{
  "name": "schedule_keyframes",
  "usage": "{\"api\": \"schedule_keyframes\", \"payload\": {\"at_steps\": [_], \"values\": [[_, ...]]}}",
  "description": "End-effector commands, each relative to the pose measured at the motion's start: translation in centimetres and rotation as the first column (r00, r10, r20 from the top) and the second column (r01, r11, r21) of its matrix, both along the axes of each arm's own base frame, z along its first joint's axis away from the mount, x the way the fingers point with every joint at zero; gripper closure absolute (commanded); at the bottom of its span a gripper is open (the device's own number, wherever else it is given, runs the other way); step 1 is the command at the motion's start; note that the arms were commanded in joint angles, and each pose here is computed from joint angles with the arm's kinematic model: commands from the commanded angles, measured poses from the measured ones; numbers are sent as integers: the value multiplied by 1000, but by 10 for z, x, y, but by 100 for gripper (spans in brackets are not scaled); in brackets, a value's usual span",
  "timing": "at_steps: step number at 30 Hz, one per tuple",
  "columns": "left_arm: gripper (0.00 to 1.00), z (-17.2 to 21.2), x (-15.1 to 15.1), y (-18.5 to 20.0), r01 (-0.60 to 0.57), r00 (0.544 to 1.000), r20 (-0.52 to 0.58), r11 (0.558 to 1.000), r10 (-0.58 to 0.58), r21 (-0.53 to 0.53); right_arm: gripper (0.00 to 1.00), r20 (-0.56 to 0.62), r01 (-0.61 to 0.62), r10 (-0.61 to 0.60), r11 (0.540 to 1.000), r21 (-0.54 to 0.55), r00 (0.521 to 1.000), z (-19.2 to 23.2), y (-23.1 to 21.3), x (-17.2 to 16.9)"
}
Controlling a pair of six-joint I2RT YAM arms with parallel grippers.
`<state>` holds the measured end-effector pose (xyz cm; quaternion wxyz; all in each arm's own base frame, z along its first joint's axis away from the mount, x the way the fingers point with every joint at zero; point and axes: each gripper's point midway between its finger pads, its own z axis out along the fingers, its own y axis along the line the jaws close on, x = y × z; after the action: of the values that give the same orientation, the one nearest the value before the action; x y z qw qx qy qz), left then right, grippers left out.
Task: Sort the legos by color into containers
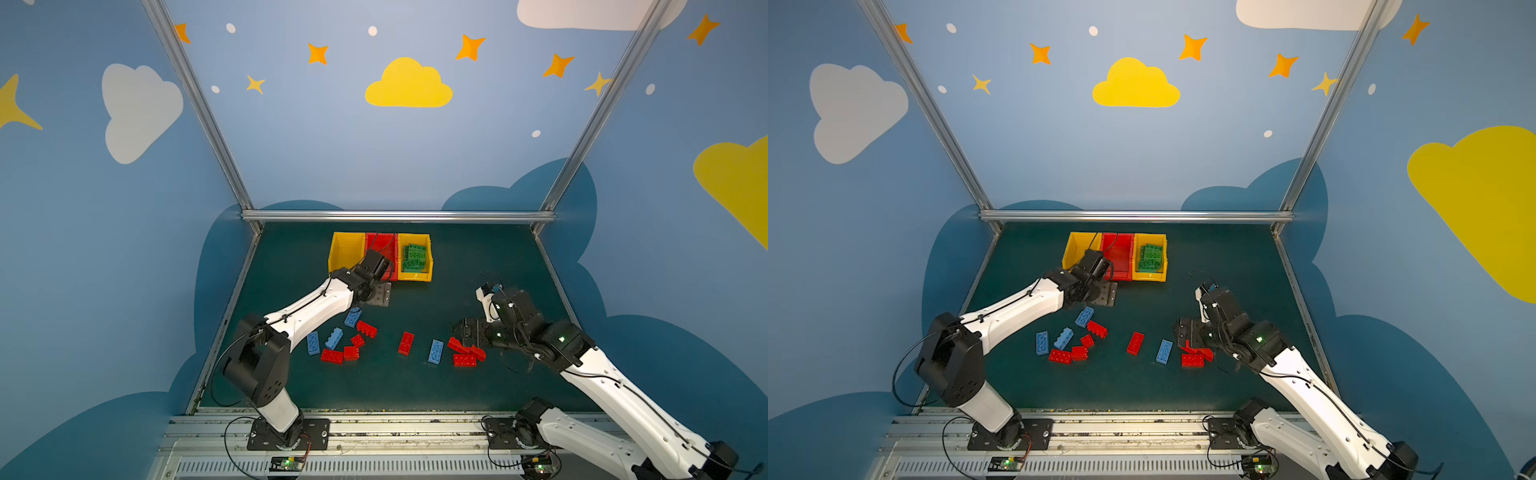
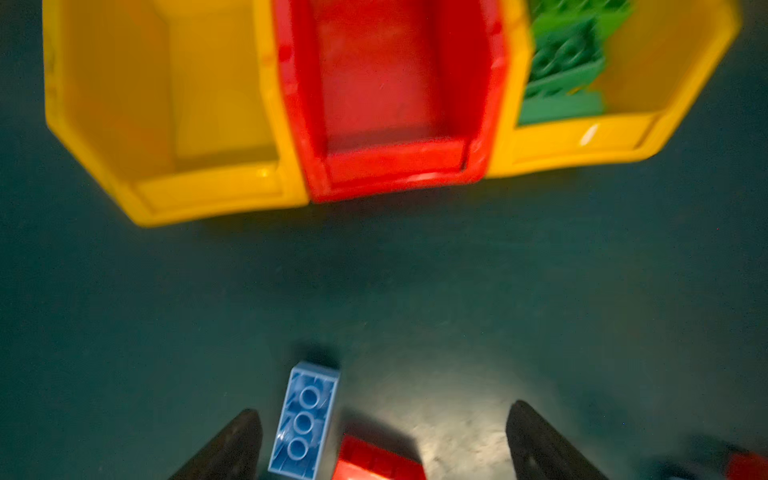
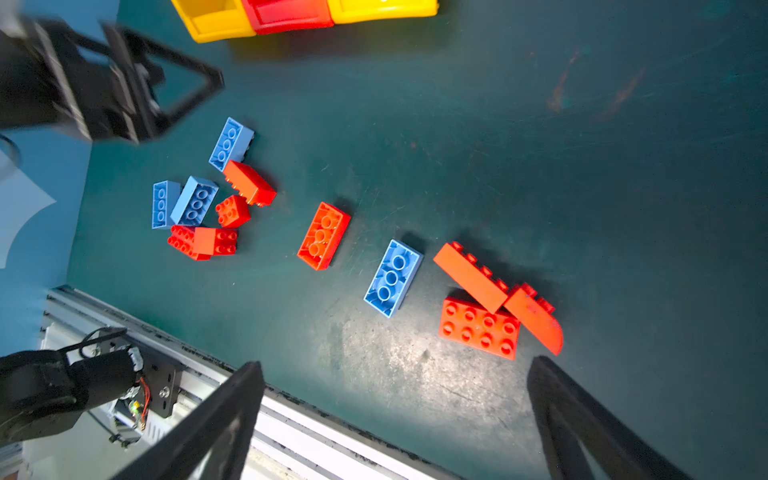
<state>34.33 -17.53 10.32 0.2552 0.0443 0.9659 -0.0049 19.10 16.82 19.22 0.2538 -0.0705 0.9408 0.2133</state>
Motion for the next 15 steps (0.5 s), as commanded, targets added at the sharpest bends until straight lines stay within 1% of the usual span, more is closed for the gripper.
{"api": "schedule_keyframes", "payload": {"at_steps": [1, 7, 15], "values": [[10, -11, -6, 18, -78, 996, 32, 997, 79, -21, 3, -16, -26, 26, 999, 28, 1000, -4, 12, -2], [11, -32, -9, 27, -85, 996, 10, 996, 86, -26, 3, -27, -57, 57, 998, 7, 998, -7, 22, -9], [15, -57, -4, 39, -112, 993, -41, 993, 110, -49, 3, -14, -44, 43, 999, -17, 999, -5, 19, -14]]}}
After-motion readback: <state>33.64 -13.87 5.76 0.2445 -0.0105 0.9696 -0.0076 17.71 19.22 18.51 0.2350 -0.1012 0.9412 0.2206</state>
